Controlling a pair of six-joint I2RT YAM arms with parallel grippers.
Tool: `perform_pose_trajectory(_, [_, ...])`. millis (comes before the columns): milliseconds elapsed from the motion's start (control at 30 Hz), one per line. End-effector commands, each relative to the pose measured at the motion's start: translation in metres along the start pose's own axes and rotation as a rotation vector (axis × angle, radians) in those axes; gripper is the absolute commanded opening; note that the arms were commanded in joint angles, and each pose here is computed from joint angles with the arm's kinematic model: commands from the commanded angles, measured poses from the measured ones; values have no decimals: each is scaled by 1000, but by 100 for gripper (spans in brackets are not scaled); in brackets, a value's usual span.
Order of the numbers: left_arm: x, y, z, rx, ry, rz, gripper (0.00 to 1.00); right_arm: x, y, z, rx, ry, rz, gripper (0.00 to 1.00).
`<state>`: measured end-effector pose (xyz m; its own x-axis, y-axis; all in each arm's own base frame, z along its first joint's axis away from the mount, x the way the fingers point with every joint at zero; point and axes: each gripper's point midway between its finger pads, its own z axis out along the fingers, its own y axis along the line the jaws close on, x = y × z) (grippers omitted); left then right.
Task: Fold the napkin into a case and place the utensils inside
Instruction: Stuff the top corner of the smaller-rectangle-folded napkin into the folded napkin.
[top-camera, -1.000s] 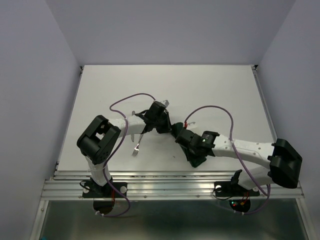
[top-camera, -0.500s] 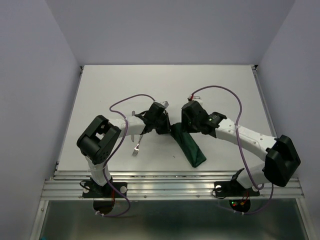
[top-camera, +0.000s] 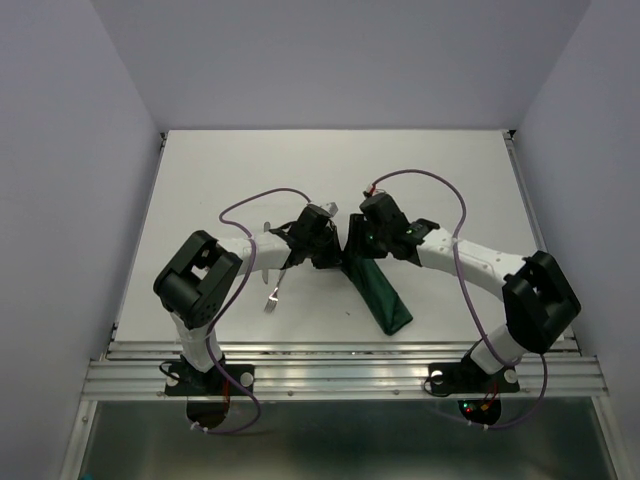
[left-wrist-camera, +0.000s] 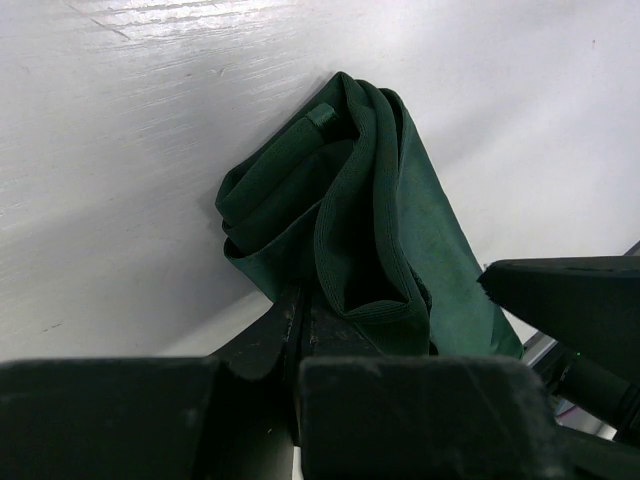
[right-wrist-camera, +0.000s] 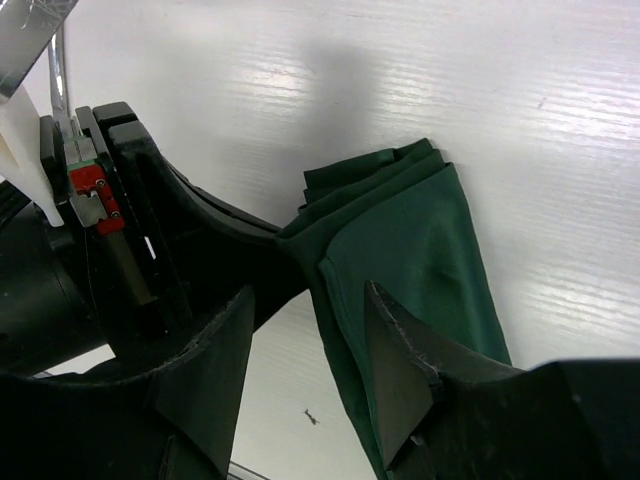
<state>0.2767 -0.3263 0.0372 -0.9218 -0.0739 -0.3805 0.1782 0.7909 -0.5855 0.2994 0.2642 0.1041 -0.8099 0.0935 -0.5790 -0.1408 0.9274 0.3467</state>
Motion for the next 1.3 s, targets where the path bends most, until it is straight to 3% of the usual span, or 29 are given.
perform_pose_trajectory(0, [-4,-3,-3,19,-11,19,0,-21,30,0,-118,-51,-17,53])
perform_pose_trajectory(267, [-5,-3,-5,16,-13,19,0,-11,20,15,-74,-21,-24,51])
perform_pose_trajectory(500, [-5,-3,-5,18,-16,19,0,-9,11,23,-32,-22,-11,40])
perform_pose_trajectory(733, [-5,-4,-6,19,-17,18,0,-6,4,21,-11,-38,2,1])
perform_pose_trajectory(1267, [-12,-14,-13,39,-37,14,0,28,-15,22,33,56,12,1])
